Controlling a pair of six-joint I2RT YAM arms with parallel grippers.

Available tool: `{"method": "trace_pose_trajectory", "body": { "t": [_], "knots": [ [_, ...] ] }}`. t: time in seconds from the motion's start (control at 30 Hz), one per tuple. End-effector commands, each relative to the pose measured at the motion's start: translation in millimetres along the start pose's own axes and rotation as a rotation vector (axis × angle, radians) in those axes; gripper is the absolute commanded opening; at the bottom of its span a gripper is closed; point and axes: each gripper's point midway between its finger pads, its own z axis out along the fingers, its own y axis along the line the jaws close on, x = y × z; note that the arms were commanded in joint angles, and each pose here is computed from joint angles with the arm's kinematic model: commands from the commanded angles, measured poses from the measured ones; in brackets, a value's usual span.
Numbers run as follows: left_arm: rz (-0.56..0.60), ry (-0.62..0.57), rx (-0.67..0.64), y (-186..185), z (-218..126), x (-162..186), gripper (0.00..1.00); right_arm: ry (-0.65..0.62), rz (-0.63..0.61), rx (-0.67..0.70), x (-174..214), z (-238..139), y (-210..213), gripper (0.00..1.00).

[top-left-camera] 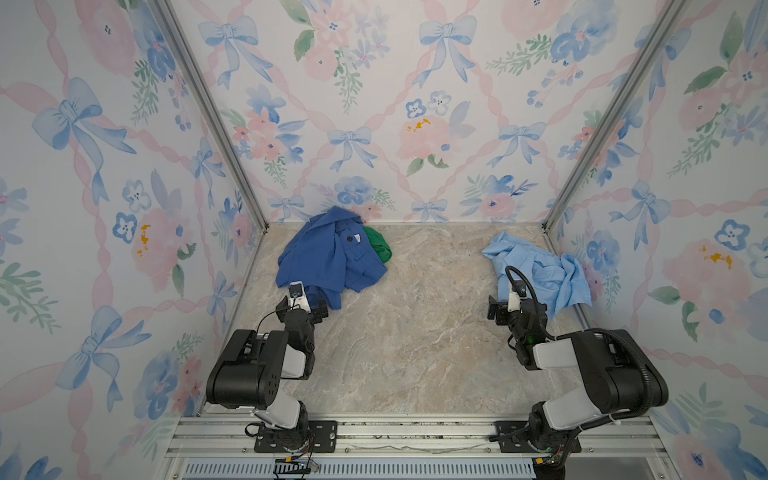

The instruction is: Pick out a specific cloth from the pile

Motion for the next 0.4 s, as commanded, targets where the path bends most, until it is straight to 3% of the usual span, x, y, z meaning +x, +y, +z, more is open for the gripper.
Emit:
{"method": "trace_pose_trajectory", "body": {
  "t": [0.0, 0.37],
  "knots": [
    [0.038, -0.011, 0.051, -13.0, 3.6, -4.9, 0.98, -0.072, 0.039, 0.015, -32.3, 10.1, -7.5, 0.97],
    [0.040, -0.014, 0.057, -13.7, 3.1, -5.6, 0.98, -0.059, 0.040, 0.039, -31.1, 10.4, -11.4, 0.97]
  ]
}}
